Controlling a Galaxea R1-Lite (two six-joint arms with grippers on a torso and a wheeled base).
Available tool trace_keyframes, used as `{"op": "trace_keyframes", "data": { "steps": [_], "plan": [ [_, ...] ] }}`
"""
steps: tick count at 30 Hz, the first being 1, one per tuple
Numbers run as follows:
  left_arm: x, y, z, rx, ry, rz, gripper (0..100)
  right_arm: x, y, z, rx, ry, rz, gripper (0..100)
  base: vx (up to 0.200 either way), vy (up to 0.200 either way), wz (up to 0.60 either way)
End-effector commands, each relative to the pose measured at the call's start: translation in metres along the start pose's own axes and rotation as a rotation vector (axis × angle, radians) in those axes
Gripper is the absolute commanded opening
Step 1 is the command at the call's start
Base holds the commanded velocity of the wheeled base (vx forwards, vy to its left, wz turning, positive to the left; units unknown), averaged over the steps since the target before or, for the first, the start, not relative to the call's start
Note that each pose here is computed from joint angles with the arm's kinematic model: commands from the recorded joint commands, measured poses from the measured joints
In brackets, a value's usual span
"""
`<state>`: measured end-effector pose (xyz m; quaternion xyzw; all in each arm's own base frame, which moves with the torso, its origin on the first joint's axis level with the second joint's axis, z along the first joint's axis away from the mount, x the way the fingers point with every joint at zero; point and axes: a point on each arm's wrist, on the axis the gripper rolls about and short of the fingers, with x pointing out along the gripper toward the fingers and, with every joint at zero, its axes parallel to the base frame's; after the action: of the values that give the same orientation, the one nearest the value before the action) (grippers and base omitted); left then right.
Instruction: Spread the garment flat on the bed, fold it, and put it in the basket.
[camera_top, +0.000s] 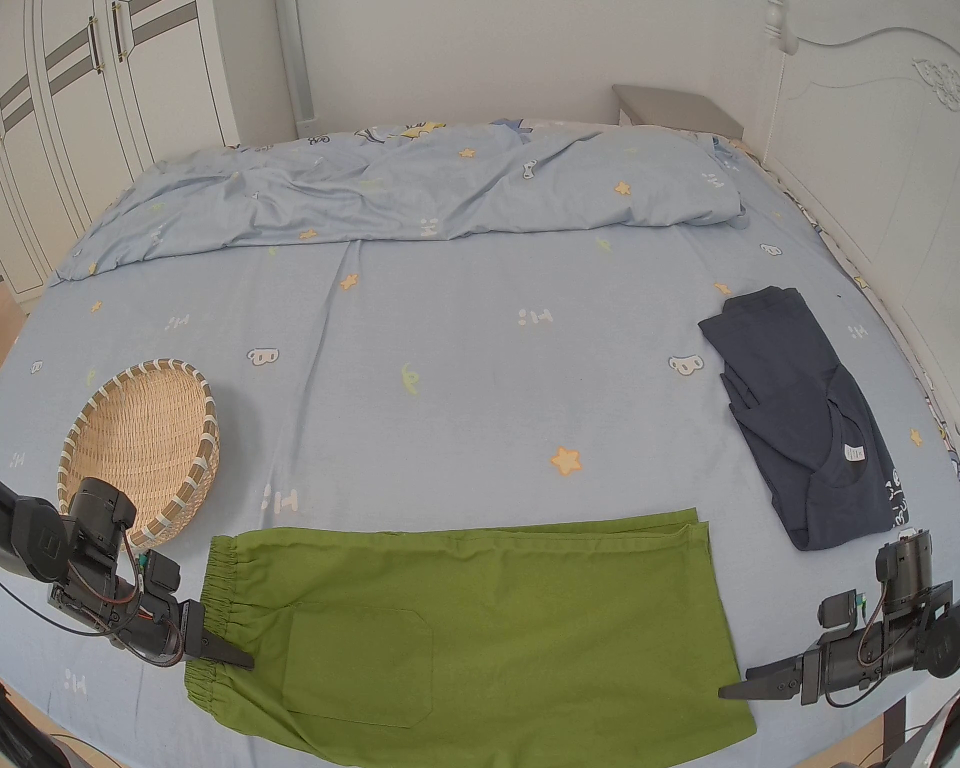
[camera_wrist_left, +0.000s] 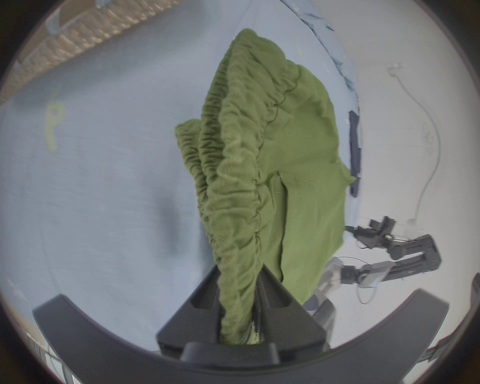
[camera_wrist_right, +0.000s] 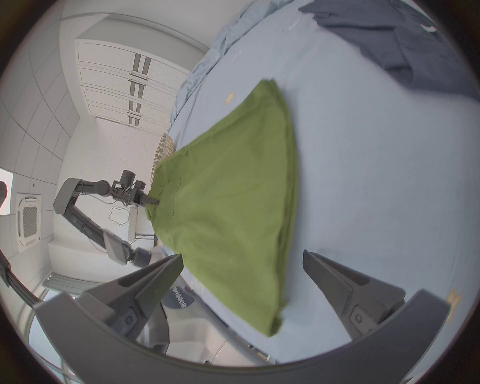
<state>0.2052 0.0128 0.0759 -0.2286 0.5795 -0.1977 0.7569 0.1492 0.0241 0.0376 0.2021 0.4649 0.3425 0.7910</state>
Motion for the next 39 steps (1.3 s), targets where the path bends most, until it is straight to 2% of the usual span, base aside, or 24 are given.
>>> {"op": "trace_keyframes", "data": {
  "steps": [1, 4, 5, 6, 8, 9, 11, 12, 13, 17, 19, 21, 22, 24, 29, 34, 39],
  "plan": [
    [-0.027, -0.019, -0.003, 0.09, -0.132, 0.146, 0, -0.018, -0.002, 0.034, -0.091, -0.22, -0.085, 100, 0.0, 0.0, 0.0],
    [-0.047, -0.033, -0.003, 0.132, -0.222, 0.188, 0, -0.029, 0.006, 0.064, -0.142, -0.335, -0.132, 100, 0.0, 0.0, 0.0],
    [-0.047, -0.033, -0.003, 0.132, -0.222, 0.188, 0, -0.029, 0.006, 0.064, -0.142, -0.335, -0.132, 100, 0.0, 0.0, 0.0],
    [-0.059, -0.041, -0.005, 0.146, -0.251, 0.208, 0, -0.034, 0.015, 0.081, -0.121, -0.376, -0.127, 100, 0.0, 0.0, 0.0],
    [-0.064, -0.045, -0.006, 0.145, -0.252, 0.221, 0, -0.038, 0.022, 0.089, -0.127, -0.392, -0.114, 100, 0.0, 0.0, 0.0],
    [-0.074, -0.05, -0.006, 0.133, -0.247, 0.247, 0, -0.043, 0.034, 0.101, -0.144, -0.407, -0.097, 100, 0.0, 0.0, 0.0],
    [-0.075, -0.05, -0.006, 0.132, -0.246, 0.251, 0, -0.044, 0.036, 0.104, -0.147, -0.407, -0.095, 100, 0.0, 0.0, 0.0],
    [-0.081, -0.055, -0.005, 0.123, -0.231, 0.297, 0, -0.049, 0.05, 0.118, -0.172, -0.402, -0.074, 100, 0.0, 0.0, 0.0],
    [-0.083, -0.057, -0.004, 0.127, -0.229, 0.315, 0, -0.05, 0.055, 0.122, -0.179, -0.399, -0.068, 100, 0.0, 0.0, 0.0],
    [-0.086, -0.079, 0.001, 0.146, -0.234, 0.356, 0, -0.05, 0.064, 0.126, -0.179, -0.363, -0.056, 100, 0.0, 0.0, 0.0],
    [-0.087, -0.098, 0.002, 0.138, -0.233, 0.339, 0, -0.048, 0.064, 0.124, -0.18, -0.352, -0.054, 100, 0.0, 0.0, 0.0],
    [-0.087, -0.103, 0.002, 0.141, -0.228, 0.332, 0, -0.048, 0.064, 0.124, -0.179, -0.351, -0.054, 100, 0.0, 0.0, 0.0],
    [-0.088, -0.122, 0.003, 0.157, -0.226, 0.321, 0, -0.049, 0.063, 0.123, -0.175, -0.35, -0.057, 100, 0.0, 0.0, 0.0],
    [-0.087, -0.135, 0.002, 0.186, -0.224, 0.32, 0, -0.05, 0.064, 0.123, -0.177, -0.354, -0.057, 100, 0.0, 0.0, 0.0],
    [-0.06, -0.169, 0.01, 0.158, -0.191, 0.342, 0, -0.056, 0.072, 0.12, -0.184, -0.357, -0.052, 100, 0.0, 0.0, 0.0],
    [-0.041, -0.191, 0.014, 0.149, -0.188, 0.351, 0, -0.056, 0.074, 0.119, -0.186, -0.352, -0.048, 100, 0.0, 0.0, 0.0],
    [-0.024, -0.218, 0.016, 0.207, -0.166, 0.302, 0, -0.052, 0.074, 0.118, -0.184, -0.333, -0.04, 100, 0.0, 0.0, 0.0]
  ]
}}
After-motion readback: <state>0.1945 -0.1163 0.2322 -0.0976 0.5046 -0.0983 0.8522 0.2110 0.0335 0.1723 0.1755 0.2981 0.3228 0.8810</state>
